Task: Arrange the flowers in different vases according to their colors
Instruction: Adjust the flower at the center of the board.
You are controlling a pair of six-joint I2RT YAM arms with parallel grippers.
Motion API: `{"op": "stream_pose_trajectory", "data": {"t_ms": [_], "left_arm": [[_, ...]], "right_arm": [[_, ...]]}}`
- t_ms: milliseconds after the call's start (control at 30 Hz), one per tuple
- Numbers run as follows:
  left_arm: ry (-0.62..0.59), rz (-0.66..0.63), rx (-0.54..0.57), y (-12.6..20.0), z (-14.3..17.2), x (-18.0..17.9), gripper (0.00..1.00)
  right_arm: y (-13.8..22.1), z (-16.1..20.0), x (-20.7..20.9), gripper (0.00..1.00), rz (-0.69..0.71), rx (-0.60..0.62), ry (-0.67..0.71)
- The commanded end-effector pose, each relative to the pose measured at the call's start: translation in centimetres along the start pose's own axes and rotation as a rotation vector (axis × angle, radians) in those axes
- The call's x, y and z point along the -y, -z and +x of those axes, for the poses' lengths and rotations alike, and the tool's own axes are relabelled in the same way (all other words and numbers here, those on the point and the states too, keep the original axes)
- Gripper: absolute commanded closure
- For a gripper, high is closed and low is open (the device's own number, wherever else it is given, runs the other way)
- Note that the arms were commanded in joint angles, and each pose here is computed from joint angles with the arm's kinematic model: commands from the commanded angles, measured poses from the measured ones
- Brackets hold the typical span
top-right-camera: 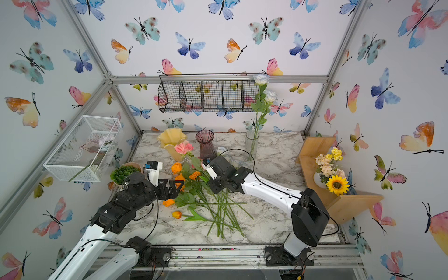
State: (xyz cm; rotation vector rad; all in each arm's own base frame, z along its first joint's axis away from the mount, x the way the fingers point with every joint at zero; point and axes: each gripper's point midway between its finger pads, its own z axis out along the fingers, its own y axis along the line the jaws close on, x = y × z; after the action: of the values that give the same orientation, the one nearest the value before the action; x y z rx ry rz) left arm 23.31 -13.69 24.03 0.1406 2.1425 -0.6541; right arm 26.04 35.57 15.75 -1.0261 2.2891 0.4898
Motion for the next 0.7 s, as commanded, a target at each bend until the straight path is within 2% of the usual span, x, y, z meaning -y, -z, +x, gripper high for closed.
{"op": "stream_pose_trajectory", "data": {"t_ms": [0,167,267,500,667], "left_arm": [[-0.001,-0.012,0.008,-0.1,0.0,-0.3,0.01],[-0.004,0.044,-0.006,-0.2,0.1,0.7,0.01],[-0.003,0.045,-0.02,-0.5,0.3,0.7,0.01],[-0.005,0.023,0.005,-0.1,0.1,0.3,0.01],[-0.005,0.019,0.015,0.1,0.0,0.2,0.01]], "right_arm": [[-0.9,0.0,-0.5,0.98,-0.039,-0.011,0.005],[0.0,-2.9,-0.3,0.98,-0.078,0.096,-0.017],[-0.2,-4.2,0.8,0.98,-0.088,0.118,-0.037],[-4.2,-4.0,2.4,0.97,-0.033,0.009,-0.05],[-6.1,-2.7,2.4,0.91,-0.043,-0.031,-0.092]]}}
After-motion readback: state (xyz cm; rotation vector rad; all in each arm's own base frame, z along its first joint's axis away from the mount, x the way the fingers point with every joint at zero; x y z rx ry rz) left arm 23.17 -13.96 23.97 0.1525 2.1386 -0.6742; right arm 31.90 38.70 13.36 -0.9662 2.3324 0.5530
